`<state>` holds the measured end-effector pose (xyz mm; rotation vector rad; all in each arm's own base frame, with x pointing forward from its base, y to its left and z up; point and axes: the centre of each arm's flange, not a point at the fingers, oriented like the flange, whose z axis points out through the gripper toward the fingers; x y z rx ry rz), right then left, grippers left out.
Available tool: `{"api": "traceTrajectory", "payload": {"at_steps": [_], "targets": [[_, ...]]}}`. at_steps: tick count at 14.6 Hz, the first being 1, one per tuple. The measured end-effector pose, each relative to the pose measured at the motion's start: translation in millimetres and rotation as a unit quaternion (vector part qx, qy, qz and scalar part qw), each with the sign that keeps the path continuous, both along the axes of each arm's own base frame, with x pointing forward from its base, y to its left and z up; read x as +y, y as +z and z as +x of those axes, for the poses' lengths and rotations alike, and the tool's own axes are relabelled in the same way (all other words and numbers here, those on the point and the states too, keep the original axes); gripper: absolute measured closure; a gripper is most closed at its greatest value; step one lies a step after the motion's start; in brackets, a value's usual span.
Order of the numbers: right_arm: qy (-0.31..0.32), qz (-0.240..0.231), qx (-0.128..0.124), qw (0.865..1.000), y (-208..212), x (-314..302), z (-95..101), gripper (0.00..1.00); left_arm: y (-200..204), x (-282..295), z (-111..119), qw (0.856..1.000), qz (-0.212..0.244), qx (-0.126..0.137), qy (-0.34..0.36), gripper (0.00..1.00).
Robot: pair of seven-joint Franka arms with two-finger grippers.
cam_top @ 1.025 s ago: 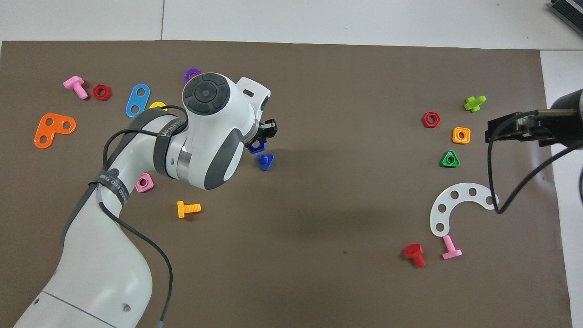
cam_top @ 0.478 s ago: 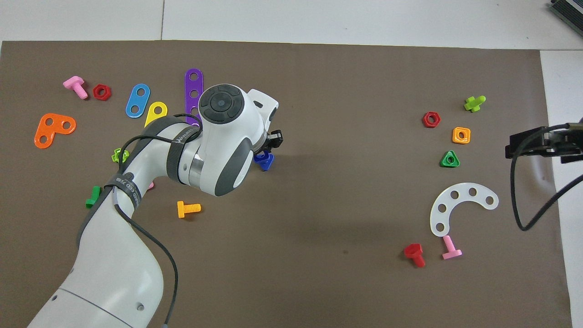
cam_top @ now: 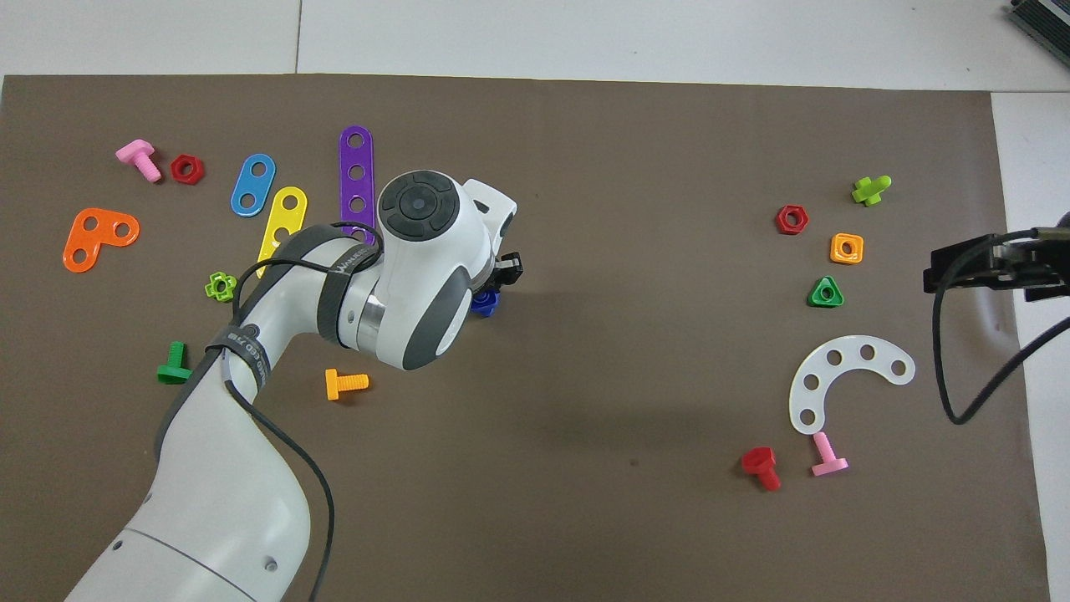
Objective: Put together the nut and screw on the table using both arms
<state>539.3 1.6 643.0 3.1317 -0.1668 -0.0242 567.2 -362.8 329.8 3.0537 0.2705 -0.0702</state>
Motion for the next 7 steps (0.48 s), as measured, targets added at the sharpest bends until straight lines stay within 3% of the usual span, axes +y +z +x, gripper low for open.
{"api": "traceTrajectory", "payload": {"at_steps": [7], "targets": [[-0.001, 0.000, 0.000, 1.000, -0.4, -0.8, 0.0, 0.00, -13.0, 1.2, -3.2, 1.000, -0.005, -0.014, 0.003, 0.54]]}}
